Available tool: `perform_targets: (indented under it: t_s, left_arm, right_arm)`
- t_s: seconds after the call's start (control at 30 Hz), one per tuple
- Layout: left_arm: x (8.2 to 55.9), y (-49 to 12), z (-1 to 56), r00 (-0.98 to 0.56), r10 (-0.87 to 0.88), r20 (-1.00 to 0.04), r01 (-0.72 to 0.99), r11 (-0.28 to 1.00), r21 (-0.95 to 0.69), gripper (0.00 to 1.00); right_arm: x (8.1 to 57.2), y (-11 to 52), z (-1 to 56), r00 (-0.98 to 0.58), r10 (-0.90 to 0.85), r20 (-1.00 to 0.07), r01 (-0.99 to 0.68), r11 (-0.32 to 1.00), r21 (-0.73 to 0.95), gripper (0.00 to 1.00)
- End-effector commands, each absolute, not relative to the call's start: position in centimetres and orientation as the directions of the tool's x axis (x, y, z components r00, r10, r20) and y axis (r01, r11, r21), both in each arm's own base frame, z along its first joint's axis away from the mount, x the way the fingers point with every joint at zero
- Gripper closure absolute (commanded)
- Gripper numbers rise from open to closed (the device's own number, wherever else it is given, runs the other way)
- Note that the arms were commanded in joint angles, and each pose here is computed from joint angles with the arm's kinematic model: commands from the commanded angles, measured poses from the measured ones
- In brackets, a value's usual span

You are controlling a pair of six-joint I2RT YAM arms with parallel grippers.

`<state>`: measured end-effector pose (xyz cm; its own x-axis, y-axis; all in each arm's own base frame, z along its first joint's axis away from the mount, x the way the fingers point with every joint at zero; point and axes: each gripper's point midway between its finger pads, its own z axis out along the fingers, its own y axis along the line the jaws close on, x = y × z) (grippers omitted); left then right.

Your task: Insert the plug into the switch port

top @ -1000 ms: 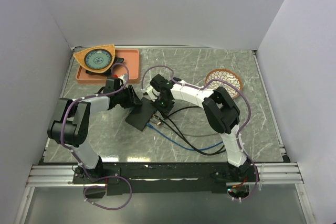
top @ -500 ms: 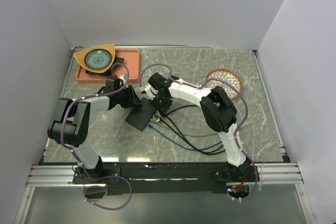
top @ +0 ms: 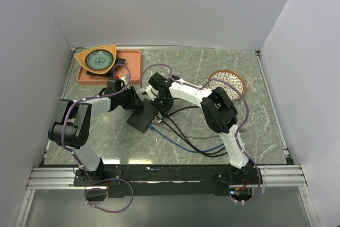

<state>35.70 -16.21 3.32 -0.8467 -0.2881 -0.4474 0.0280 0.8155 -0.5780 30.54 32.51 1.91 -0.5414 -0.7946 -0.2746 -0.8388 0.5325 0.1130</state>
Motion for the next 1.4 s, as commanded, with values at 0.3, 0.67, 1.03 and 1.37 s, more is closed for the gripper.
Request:
perform_targets:
  t_s: [0.3, 0.67, 1.03, 1.37]
  left_arm:
    - [36.0, -16.0, 3.1, -0.847, -0.272, -0.457, 0.03, 0.833, -0.552, 0.52]
    - [36.0, -16.2, 3.2, -0.849, -0.271, -0.455, 0.033, 0.83, -0.557, 0.51]
    - [35.9, -16.4, 3.1, -0.85, -0.267, -0.454, 0.039, 0.828, -0.56, 0.5]
    - [35.7, -16.6, 3.0, -0.853, -0.259, -0.453, 0.048, 0.825, -0.563, 0.51]
  right_arm:
    - [31.4, 34.4, 2.0, -0.484, -0.812, -0.326, -0.873, 0.473, 0.119, 1.0]
    - [31.1, 35.7, 2.7, -0.468, -0.81, -0.354, -0.883, 0.444, 0.15, 1.0]
    - [31.5, 37.1, 3.5, -0.436, -0.799, -0.414, -0.897, 0.421, 0.132, 1.0]
    - [33.2, 38.6, 4.9, -0.412, -0.775, -0.48, -0.903, 0.417, 0.1, 1.0]
